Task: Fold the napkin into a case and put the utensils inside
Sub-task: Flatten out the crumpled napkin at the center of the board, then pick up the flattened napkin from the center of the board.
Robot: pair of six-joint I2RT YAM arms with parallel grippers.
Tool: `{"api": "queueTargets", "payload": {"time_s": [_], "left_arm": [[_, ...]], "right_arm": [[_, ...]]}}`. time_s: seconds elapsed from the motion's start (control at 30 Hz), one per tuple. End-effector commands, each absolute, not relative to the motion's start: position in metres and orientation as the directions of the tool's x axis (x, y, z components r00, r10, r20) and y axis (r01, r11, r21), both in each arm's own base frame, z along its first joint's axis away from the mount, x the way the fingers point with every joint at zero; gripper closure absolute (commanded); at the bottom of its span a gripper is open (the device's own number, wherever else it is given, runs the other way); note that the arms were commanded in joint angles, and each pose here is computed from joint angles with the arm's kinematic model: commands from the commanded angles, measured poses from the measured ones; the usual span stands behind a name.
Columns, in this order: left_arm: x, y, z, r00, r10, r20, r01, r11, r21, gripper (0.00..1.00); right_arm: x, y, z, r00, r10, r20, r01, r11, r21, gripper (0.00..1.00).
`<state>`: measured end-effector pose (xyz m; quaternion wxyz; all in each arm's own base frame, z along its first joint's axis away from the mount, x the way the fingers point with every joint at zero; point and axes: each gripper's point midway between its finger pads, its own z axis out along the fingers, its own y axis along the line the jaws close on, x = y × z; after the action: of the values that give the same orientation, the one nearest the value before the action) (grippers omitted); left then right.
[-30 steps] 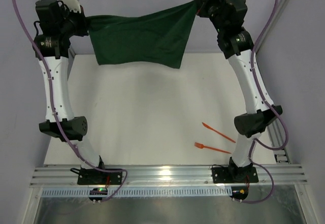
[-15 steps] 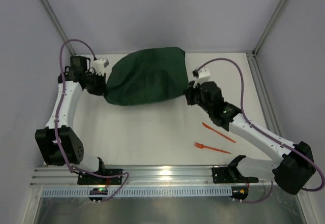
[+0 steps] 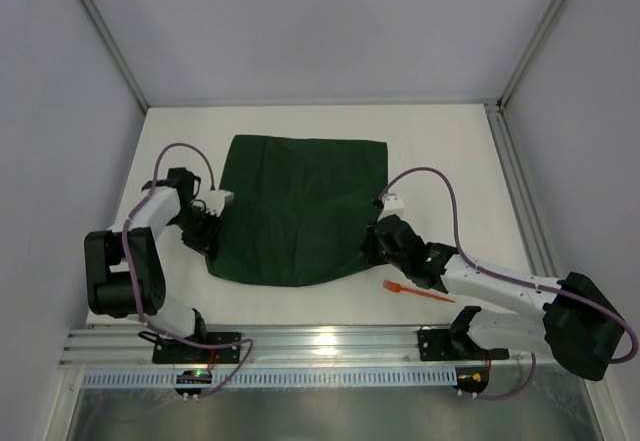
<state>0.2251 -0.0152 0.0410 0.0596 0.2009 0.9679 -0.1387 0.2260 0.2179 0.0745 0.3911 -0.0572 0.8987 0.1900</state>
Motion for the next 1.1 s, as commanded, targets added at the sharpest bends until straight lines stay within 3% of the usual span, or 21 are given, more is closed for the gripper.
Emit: {"api": "queueTargets", "payload": {"time_s": [0.0,0.17,0.27,0.37,0.5,0.6,0.67,0.87,0.97,1.07], "left_arm": [[0.215,-0.001,0.047,-0.887,0.427,-0.177,0.454,0.875,-0.167,0.72],[0.228,0.013,0.077,-0.859,0.444,-0.256,0.468,0.883,-0.041,0.43],[0.238,0.006,0.109,-0.804,0.472,-0.362,0.508,0.861,-0.007,0.41],[0.229,-0.005,0.120,-0.697,0.605,-0.385,0.637,0.769,0.056,0.37],[0.189,-0.014,0.091,-0.476,0.847,-0.235,0.862,0.502,0.064,0.34],[0.170,0.001,0.074,-0.332,0.940,-0.080,0.942,0.335,0.035,0.30],[0.168,0.008,0.070,-0.283,0.959,-0.032,0.958,0.284,0.034,0.24],[0.175,0.010,0.049,-0.168,0.986,-0.014,0.979,0.169,0.116,0.21],[0.192,0.005,0.037,-0.166,0.984,-0.061,0.961,0.175,0.216,0.22],[0.194,-0.005,0.027,-0.153,0.981,-0.118,0.962,0.175,0.209,0.22]], "right_arm": [[0.223,0.219,0.079,-0.678,0.114,-0.726,-0.211,0.916,0.342,0.96],[0.220,0.215,0.083,-0.677,0.114,-0.727,-0.210,0.917,0.338,0.96],[0.220,0.214,0.087,-0.671,0.121,-0.731,-0.208,0.916,0.343,0.96],[0.222,0.215,0.091,-0.666,0.134,-0.734,-0.206,0.913,0.353,0.96],[0.224,0.219,0.097,-0.660,0.139,-0.739,-0.214,0.908,0.361,0.96],[0.225,0.221,0.101,-0.659,0.133,-0.740,-0.223,0.905,0.362,0.96],[0.225,0.223,0.102,-0.658,0.130,-0.741,-0.229,0.903,0.362,0.96],[0.229,0.224,0.102,-0.645,0.136,-0.752,-0.233,0.902,0.363,0.96],[0.229,0.226,0.105,-0.641,0.132,-0.756,-0.243,0.899,0.363,0.96],[0.231,0.226,0.107,-0.637,0.126,-0.761,-0.247,0.901,0.356,0.96]]}}
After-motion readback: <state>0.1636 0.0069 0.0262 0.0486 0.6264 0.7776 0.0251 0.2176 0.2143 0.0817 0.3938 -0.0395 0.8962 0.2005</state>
